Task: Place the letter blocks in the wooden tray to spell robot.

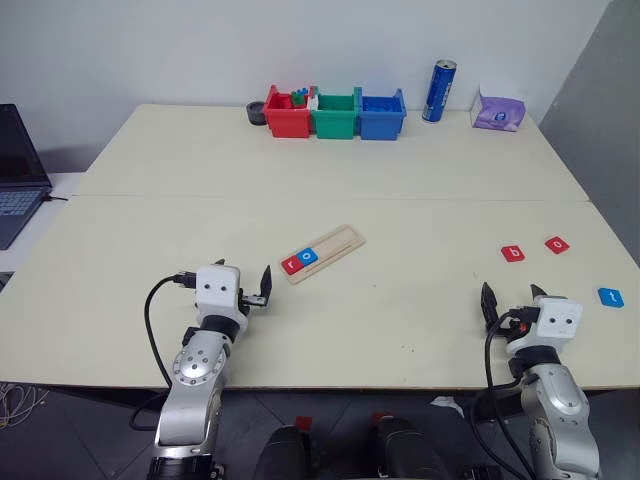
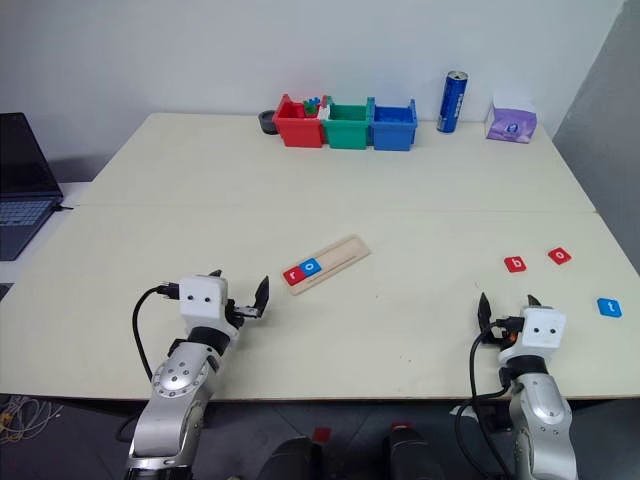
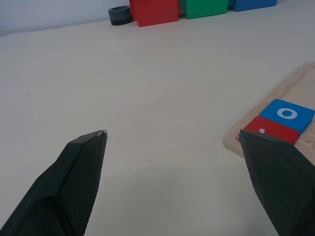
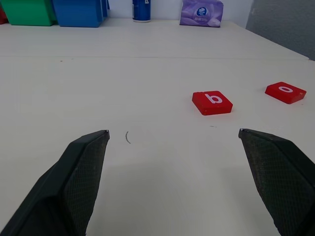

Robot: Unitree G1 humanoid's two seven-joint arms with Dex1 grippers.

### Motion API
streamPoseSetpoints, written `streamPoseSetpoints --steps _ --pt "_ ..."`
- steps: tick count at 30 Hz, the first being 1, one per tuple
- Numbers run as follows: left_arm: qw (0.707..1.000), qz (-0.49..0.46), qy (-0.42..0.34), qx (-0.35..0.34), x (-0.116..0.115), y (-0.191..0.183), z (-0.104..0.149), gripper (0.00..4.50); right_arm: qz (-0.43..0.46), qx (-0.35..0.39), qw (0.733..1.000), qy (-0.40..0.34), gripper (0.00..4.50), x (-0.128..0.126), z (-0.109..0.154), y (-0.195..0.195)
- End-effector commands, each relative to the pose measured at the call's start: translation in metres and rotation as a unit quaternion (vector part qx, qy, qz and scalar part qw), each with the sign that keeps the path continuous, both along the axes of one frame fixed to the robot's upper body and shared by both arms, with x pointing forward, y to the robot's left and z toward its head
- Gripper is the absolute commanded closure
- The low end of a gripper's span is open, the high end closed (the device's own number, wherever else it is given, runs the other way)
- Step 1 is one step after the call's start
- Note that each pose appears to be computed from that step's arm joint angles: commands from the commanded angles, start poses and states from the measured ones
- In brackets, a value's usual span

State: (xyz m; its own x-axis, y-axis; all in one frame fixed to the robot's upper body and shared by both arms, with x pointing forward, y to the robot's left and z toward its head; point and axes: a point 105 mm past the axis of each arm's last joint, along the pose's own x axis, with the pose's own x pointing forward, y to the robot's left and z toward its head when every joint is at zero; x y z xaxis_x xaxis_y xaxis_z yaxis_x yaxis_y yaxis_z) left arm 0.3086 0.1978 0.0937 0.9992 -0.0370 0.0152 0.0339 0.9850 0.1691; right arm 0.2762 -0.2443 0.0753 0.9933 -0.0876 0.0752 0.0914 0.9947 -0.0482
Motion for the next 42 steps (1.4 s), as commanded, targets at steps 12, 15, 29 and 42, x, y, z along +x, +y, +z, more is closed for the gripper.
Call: streamPoseSetpoints --steps 12,15,29,42 --pt "0.98 -0.199 -0.011 0.018 0.011 -0.027 0.017 0.0 0.243 -0.033 0.969 -0.011 0.02 -0.012 0.033 0.068" --pt "0.973 -0.23 0.006 0.022 0.02 -0.03 0.015 0.0 0.348 -0.028 0.937 0.021 0.02 -0.023 0.042 0.094" --pt "0.931 -0.352 0.082 0.057 0.052 -0.061 0.009 0.0 0.497 -0.056 0.864 0.063 0.02 -0.037 0.08 0.127" --pt "0.92 -0.361 0.14 0.059 0.062 -0.062 0.001 0.0 0.517 -0.058 0.852 0.063 0.02 -0.047 0.086 0.135"
